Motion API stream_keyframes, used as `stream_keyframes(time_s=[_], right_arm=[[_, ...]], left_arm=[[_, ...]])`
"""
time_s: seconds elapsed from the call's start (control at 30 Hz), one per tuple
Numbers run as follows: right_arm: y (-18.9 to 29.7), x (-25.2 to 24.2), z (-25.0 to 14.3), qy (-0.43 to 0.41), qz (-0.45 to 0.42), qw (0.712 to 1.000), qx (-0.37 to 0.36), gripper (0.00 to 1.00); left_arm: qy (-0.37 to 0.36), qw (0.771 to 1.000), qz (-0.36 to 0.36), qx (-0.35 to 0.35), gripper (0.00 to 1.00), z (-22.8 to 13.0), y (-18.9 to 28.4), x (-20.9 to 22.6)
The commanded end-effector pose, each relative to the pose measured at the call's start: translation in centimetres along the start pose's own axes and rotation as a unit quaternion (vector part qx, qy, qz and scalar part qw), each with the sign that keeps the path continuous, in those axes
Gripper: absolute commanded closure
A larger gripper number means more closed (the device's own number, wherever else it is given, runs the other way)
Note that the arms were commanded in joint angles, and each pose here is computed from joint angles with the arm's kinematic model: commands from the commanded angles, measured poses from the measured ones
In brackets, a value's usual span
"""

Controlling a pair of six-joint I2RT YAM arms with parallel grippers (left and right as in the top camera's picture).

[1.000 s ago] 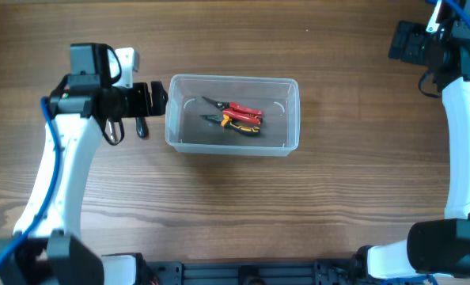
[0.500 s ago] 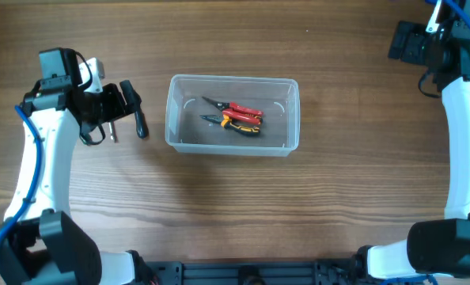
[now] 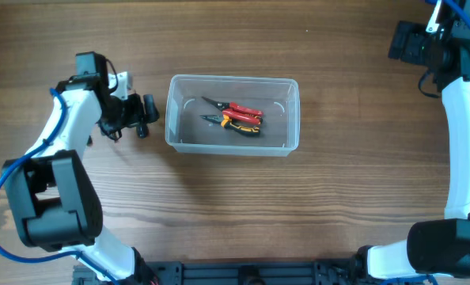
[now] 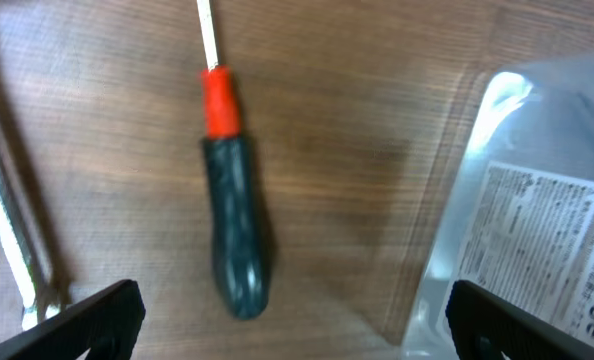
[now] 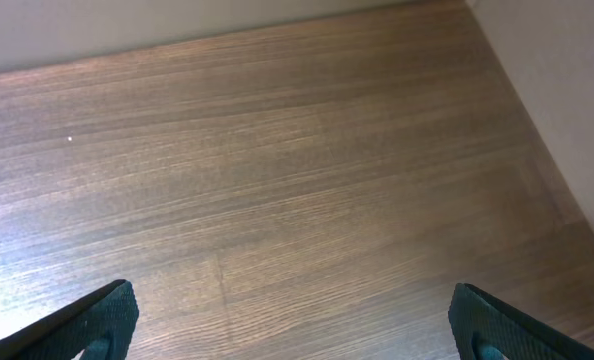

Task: Pack container
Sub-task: 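Move the left gripper over the black-and-red screwdriver, then close the left gripper on the black screwdriver handle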

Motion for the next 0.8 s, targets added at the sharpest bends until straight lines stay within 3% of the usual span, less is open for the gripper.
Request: stream_keyframes(time_s=[0.0, 0.4, 0.6, 0.63, 0.7, 0.77], right_arm=[[-0.3, 0.2, -0.1, -0.009, 0.003, 1.0, 0.003, 0.0], [-0.3, 0.2, -0.1, -0.009, 0.003, 1.0, 0.003, 0.0], [-0.3, 0.2, -0.1, -0.009, 0.003, 1.0, 0.003, 0.0], [-0.3, 0.2, -0.1, -0.009, 0.003, 1.0, 0.003, 0.0], [-0.3, 0.2, -0.1, -0.009, 0.003, 1.0, 0.003, 0.0], [-0.3, 0.2, -0.1, -0.009, 0.003, 1.0, 0.003, 0.0]], left_arm=[[-0.045, 0.999, 0.022, -0.012, 0.0, 0.6, -0.4, -0.4], [-0.012, 0.997, 0.041, 0.057, 0.0, -0.4, -5.5, 1.5], [0.0, 0.999, 0.019, 0.043, 0.01, 0.3, -5.6, 2.1], [0.0, 0.999, 0.019, 0.042, 0.04, 0.3, -5.6, 2.1], [-0.001, 0.999, 0.018, 0.039, 0.21, 0.4, -5.6, 2.1], [-0.001, 0.999, 0.018, 0.038, 0.27, 0.4, -5.6, 2.0]])
Point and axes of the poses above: each gripper's point midway between its finger pads, its own y axis back along the fingers, its own x axis along the line the jaws close on, z = x × y, the point moved 8 cm from there along y, back along the fingers, and after that the axes turned 5 degrees about y, right-handed, at the moved point
